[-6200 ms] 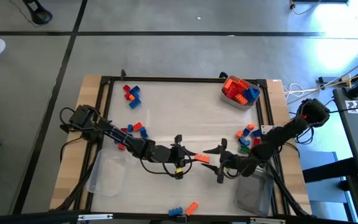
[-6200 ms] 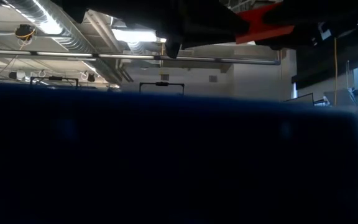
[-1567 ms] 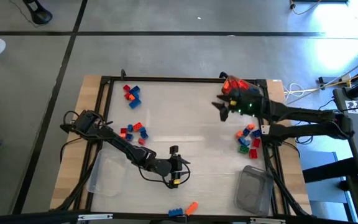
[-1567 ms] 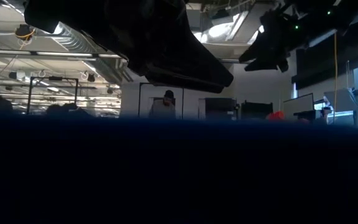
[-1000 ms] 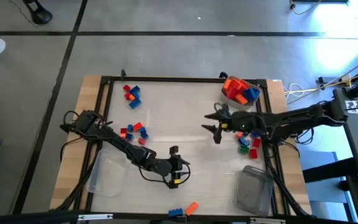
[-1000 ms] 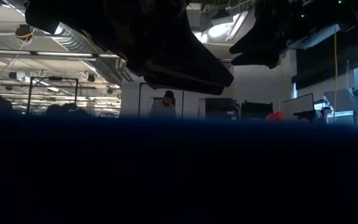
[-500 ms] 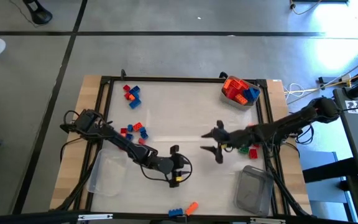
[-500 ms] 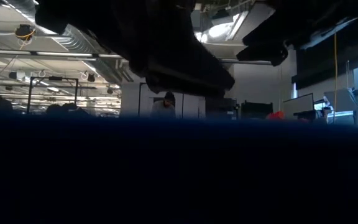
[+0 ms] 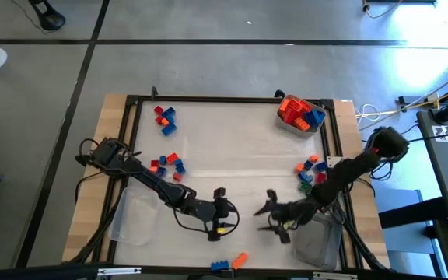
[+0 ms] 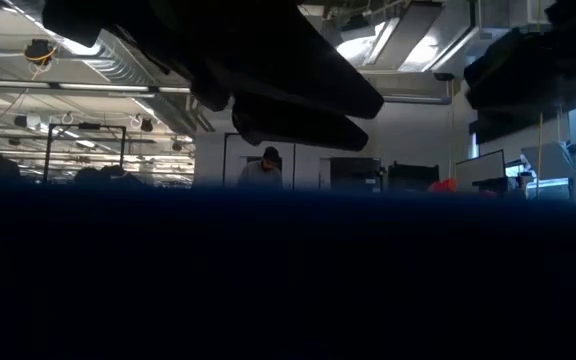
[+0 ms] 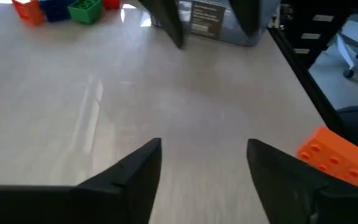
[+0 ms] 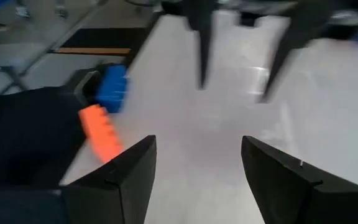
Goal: Sort blocks by size
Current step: Put the orange game piece into the gray bin
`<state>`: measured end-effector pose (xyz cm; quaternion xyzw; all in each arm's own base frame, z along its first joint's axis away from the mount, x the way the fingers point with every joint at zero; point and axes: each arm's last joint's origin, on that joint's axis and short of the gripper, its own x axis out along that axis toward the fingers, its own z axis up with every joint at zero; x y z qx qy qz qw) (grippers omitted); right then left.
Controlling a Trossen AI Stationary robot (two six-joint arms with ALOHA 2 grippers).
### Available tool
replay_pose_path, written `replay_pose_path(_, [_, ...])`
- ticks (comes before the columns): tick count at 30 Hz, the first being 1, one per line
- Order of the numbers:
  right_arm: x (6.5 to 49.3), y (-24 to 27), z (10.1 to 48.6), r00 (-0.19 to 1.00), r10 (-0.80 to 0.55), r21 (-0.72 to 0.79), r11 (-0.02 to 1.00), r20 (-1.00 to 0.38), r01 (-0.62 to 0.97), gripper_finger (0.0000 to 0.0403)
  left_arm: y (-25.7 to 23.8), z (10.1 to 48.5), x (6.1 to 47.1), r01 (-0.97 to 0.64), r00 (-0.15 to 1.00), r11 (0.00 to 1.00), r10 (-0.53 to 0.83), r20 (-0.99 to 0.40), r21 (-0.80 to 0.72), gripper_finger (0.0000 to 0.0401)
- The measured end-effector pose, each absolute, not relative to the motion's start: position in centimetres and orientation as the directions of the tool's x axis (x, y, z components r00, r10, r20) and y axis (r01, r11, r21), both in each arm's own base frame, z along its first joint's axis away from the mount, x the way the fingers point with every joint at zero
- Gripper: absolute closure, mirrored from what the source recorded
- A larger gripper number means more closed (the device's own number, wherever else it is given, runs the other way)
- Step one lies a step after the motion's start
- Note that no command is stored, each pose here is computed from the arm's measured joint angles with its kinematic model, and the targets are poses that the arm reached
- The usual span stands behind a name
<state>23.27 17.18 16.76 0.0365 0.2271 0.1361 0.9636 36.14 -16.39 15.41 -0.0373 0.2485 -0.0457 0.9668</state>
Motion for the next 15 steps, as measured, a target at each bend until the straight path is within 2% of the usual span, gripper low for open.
replay_pose_path(5, [23.9,18.6,14.8,0.832,0.386,0.164,0.923,-0.400,-0.349,0.0169,-17.3,15.4,35.7,0.084,0.870,0.990,-0.129,-0.476,-0.115,0.0143])
replay_pose_path(9, [24.3,19.2,13.8,0.806,0.443,0.194,0.896,-0.392,-0.399,0.0169,-18.3,15.4,35.2,0.113,0.866,0.987,-0.154,-0.475,-0.114,0.0139])
replay_pose_path(15, [25.9,20.6,13.5,0.791,0.476,0.161,0.878,-0.385,-0.450,0.0169,-19.0,15.4,34.8,0.133,0.862,0.985,-0.172,-0.477,-0.114,0.0138])
